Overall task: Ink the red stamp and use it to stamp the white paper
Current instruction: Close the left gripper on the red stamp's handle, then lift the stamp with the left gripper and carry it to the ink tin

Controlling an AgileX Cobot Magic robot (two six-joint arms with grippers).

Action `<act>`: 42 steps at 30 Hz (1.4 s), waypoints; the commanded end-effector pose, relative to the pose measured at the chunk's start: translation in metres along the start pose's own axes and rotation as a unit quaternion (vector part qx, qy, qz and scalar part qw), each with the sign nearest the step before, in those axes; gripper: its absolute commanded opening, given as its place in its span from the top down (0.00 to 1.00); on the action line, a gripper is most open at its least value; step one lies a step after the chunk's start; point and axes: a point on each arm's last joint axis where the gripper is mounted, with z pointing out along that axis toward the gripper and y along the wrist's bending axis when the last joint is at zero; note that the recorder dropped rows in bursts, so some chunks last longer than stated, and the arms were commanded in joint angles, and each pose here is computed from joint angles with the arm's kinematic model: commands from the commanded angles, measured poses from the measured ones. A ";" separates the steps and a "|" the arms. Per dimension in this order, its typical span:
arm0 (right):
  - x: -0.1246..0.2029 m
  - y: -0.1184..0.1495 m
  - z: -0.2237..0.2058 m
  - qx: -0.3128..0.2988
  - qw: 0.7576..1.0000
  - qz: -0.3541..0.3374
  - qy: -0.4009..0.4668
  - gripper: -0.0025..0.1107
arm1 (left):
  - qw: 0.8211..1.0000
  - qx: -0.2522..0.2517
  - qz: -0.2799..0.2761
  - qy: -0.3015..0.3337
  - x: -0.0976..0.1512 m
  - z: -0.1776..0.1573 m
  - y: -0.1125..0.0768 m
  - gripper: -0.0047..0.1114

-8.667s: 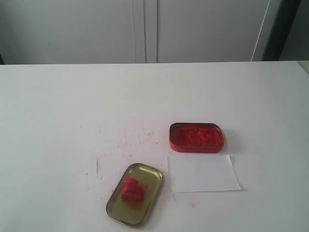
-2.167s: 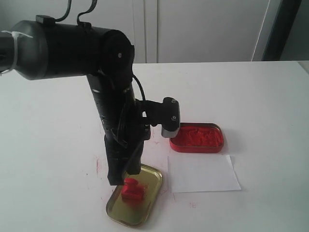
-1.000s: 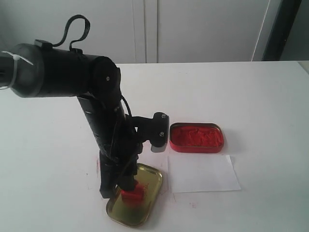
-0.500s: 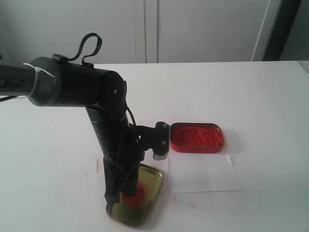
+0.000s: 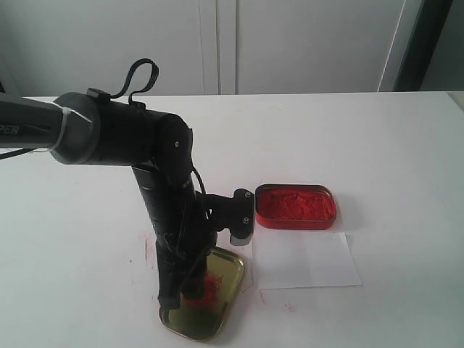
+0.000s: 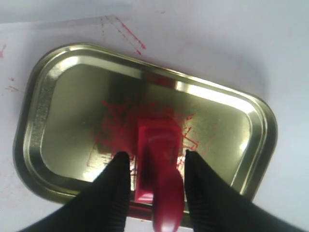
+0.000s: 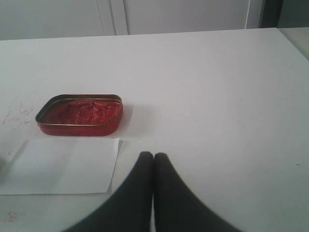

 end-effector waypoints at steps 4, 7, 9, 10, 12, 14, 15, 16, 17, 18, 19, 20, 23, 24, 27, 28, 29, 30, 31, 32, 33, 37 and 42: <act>0.000 0.000 0.000 -0.003 1.000 0.002 -0.007 0.98 | 1.000 0.005 0.006 0.011 0.003 0.000 -0.001 0.81; 0.000 0.000 0.000 -0.003 1.000 0.002 -0.007 0.98 | 1.000 0.003 0.009 0.014 0.003 0.000 -0.001 0.96; 0.000 0.000 0.000 -0.003 1.000 0.002 -0.007 0.98 | 1.000 0.002 0.010 0.016 0.004 0.000 -0.001 0.96; 0.000 0.000 0.000 -0.003 1.000 0.002 -0.007 0.98 | 1.000 0.002 0.010 0.016 0.004 0.000 -0.001 0.96; 0.000 0.000 0.000 -0.003 1.000 0.002 -0.007 0.98 | 1.000 0.002 0.010 0.015 0.003 -0.001 -0.001 0.96; 0.000 0.000 0.000 -0.003 1.000 0.002 -0.007 0.98 | 1.000 -0.001 0.011 0.014 0.003 -0.003 -0.001 0.96; 0.000 0.000 0.000 -0.003 1.000 0.003 -0.007 0.98 | 1.000 -0.003 0.011 0.013 0.003 -0.005 -0.002 0.96; 0.000 0.000 0.000 -0.003 1.000 0.003 -0.007 0.98 | 1.000 -0.006 0.012 0.011 0.003 -0.007 -0.002 0.96; 0.000 0.000 0.000 -0.003 1.000 0.003 -0.007 0.98 | 1.000 -0.008 0.012 0.009 0.002 -0.010 -0.002 0.96; 0.000 0.000 0.000 -0.003 1.000 0.003 -0.007 0.98 | 1.000 -0.010 0.012 0.008 0.001 -0.013 -0.002 0.96; 0.000 0.000 0.000 -0.003 1.000 0.003 -0.007 0.98 | 1.000 -0.012 0.012 0.006 0.000 -0.017 -0.003 0.96; 0.000 0.000 0.000 -0.003 1.000 0.003 -0.007 0.98 | 1.000 -0.013 0.014 0.004 -0.001 -0.022 -0.003 0.96; 0.000 0.000 0.000 -0.003 1.000 0.003 -0.007 0.98 | 1.000 -0.013 0.014 0.001 -0.005 -0.035 -0.003 0.96; 0.000 0.000 0.000 -0.003 1.000 0.003 -0.007 0.98 | 1.000 -0.012 0.009 0.000 -0.006 -0.038 -0.002 0.96; 0.000 0.000 0.000 -0.003 1.000 0.003 -0.007 0.98 | 1.000 -0.014 0.004 -0.004 -0.013 -0.052 0.001 0.96; 0.000 0.000 0.000 -0.003 1.000 0.003 -0.007 0.98 | 1.000 -0.021 0.002 -0.009 -0.015 -0.056 0.003 0.96; 0.000 0.000 0.000 -0.003 1.000 0.003 -0.007 0.98 | 1.000 -0.027 0.002 -0.014 -0.017 -0.059 0.005 0.96; 0.000 0.000 0.000 -0.003 1.000 0.003 -0.007 0.98 | 0.999 -0.034 0.004 -0.019 -0.020 -0.063 0.007 0.96; 0.000 0.000 0.000 -0.003 1.000 0.003 -0.007 0.98 | 0.999 -0.041 0.006 -0.024 -0.022 -0.068 0.008 0.96; 0.000 0.000 0.000 -0.003 1.000 0.003 -0.007 0.98 | 0.999 -0.045 0.007 -0.027 -0.024 -0.070 0.010 0.96; 0.000 0.000 0.000 -0.003 1.000 0.003 -0.007 0.98 | 0.998 -0.049 0.008 -0.030 -0.026 -0.073 0.011 0.96; 0.000 0.000 0.000 -0.003 1.000 0.002 -0.007 0.98 | 0.998 -0.056 0.013 -0.037 -0.033 -0.082 0.018 0.96; 0.000 0.000 0.000 -0.003 1.000 0.002 -0.007 0.98 | 0.997 -0.068 0.001 -0.047 -0.042 -0.087 0.032 0.96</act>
